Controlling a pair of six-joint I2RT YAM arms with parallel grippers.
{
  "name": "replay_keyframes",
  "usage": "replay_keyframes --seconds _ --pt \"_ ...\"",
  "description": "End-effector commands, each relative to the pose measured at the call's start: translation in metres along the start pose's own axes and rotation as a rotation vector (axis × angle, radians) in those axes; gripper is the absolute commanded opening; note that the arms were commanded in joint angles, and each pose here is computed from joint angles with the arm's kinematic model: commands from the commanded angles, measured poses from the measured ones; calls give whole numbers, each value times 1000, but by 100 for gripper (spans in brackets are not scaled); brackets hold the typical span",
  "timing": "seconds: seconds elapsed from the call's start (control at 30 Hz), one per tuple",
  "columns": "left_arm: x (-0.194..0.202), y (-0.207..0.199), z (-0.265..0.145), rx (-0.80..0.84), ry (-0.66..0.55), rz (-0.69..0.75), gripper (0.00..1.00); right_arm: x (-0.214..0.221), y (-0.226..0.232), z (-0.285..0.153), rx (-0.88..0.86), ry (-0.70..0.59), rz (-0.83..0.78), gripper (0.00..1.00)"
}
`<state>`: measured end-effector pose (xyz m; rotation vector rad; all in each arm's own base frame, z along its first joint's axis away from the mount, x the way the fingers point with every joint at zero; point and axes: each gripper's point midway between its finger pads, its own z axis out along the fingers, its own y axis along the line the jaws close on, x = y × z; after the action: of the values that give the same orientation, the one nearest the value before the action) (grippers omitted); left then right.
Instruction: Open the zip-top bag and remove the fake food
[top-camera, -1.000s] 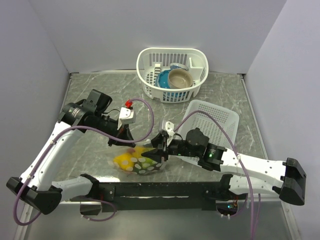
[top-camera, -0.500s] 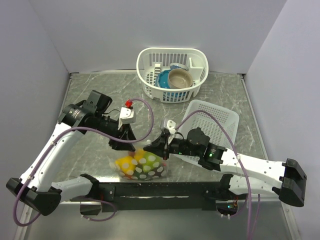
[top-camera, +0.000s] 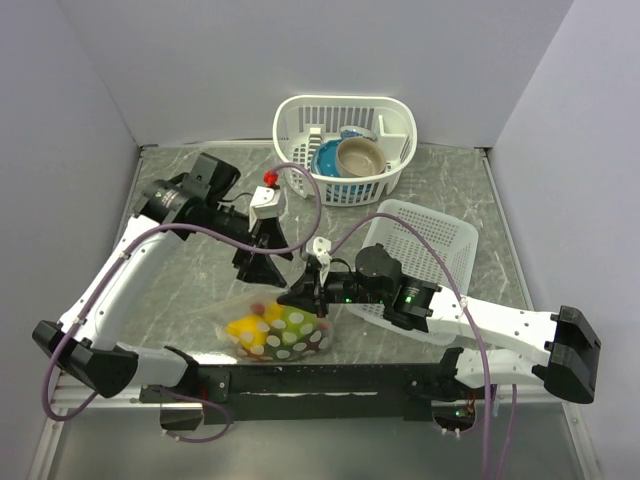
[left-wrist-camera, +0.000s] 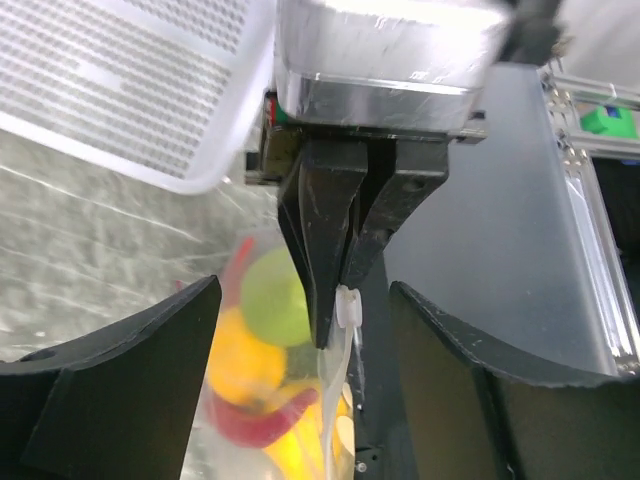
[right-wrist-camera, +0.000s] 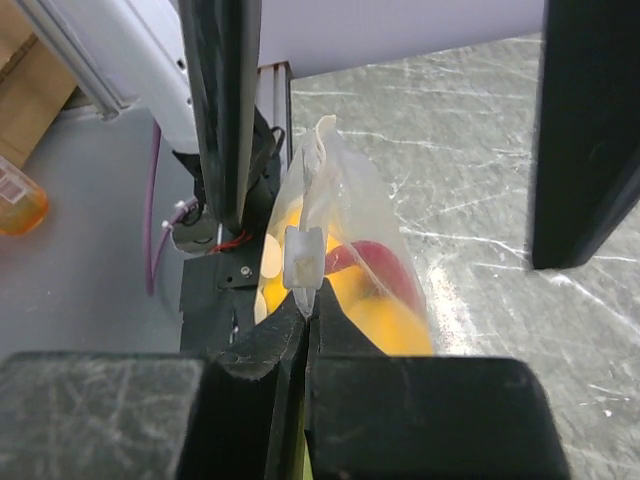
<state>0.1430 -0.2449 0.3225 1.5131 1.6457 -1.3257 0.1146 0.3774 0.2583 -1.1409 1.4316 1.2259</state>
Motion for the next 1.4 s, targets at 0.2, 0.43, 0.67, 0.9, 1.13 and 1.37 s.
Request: replay_keyframes --seconds 0.2,0.43,0.67,0.9,1.13,1.37 --pt "4 -16 8 22 12 13 58 -27 5 -1 -24 -57 -49 0" --pt "14 -13 12 18 62 16 25 -27 2 -4 -3 -63 -50 0" --pt "19 -17 12 32 75 14 36 -27 1 -5 6 -57 -56 0" --pt "26 -18 11 28 96 12 19 -30 0 -4 8 -65 -56 0" --pt "24 -15 8 -17 91 57 4 -30 1 -6 7 -62 -53 0" --pt "34 -13 2 -60 135 74 2 -44 -13 -22 105 -101 -81 0"
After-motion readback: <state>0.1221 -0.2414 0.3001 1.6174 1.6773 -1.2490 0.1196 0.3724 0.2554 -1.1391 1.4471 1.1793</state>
